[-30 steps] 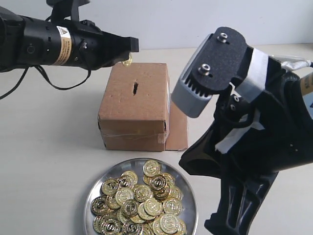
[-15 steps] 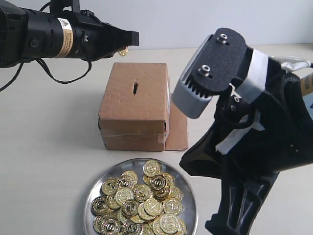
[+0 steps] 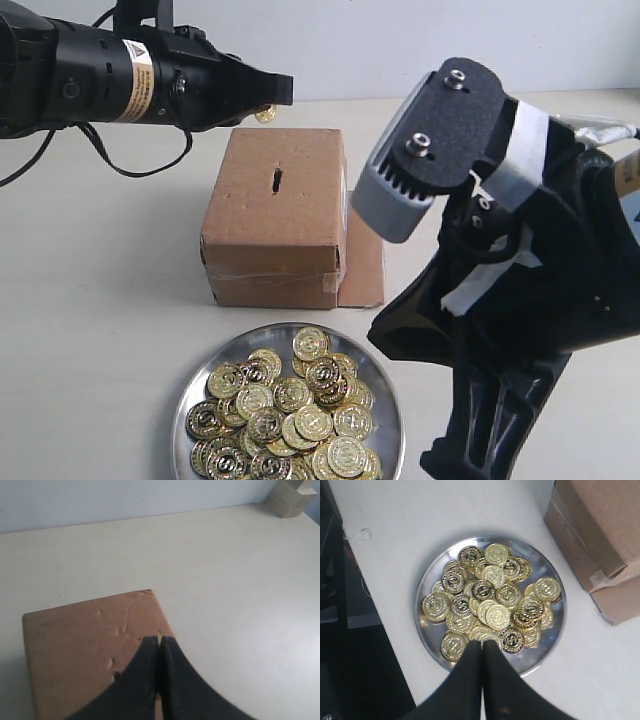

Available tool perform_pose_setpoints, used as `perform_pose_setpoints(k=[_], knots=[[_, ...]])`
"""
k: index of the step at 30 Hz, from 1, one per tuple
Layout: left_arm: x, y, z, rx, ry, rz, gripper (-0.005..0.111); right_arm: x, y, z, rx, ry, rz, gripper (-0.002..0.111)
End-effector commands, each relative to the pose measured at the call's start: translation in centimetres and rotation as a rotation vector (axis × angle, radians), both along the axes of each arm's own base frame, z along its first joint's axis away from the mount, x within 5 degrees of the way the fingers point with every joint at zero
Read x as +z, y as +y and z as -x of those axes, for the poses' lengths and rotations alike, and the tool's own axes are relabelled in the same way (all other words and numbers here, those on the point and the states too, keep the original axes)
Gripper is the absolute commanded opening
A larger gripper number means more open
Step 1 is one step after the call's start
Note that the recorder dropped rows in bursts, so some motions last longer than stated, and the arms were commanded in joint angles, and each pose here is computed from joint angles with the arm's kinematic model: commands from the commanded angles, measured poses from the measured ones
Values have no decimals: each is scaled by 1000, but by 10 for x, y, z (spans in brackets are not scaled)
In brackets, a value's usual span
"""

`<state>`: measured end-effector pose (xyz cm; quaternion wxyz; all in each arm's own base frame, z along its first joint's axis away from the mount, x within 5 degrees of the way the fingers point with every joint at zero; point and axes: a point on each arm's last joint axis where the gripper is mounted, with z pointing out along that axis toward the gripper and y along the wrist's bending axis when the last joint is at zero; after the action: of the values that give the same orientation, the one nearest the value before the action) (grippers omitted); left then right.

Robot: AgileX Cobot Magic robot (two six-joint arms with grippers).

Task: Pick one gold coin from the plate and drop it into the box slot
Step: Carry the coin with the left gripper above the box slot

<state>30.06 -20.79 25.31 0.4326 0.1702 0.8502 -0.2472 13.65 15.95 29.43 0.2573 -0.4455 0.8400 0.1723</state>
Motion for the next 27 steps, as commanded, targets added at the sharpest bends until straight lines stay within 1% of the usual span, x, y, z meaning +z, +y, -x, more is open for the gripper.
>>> perform_pose_setpoints(k=[1,5,18,27], knots=[[6,-5,6,-64,9,27,0,3,0,0,2,-10,-5,0],[6,-5,6,-44,24,46,0,3,0,0,2,-10,-5,0],[5,-19,18,-92,23,38,0,3,0,0,2,-10,-5,0],[24,-16,24,-96,-27,63,0,3,0,0,4,-15,-2,0]])
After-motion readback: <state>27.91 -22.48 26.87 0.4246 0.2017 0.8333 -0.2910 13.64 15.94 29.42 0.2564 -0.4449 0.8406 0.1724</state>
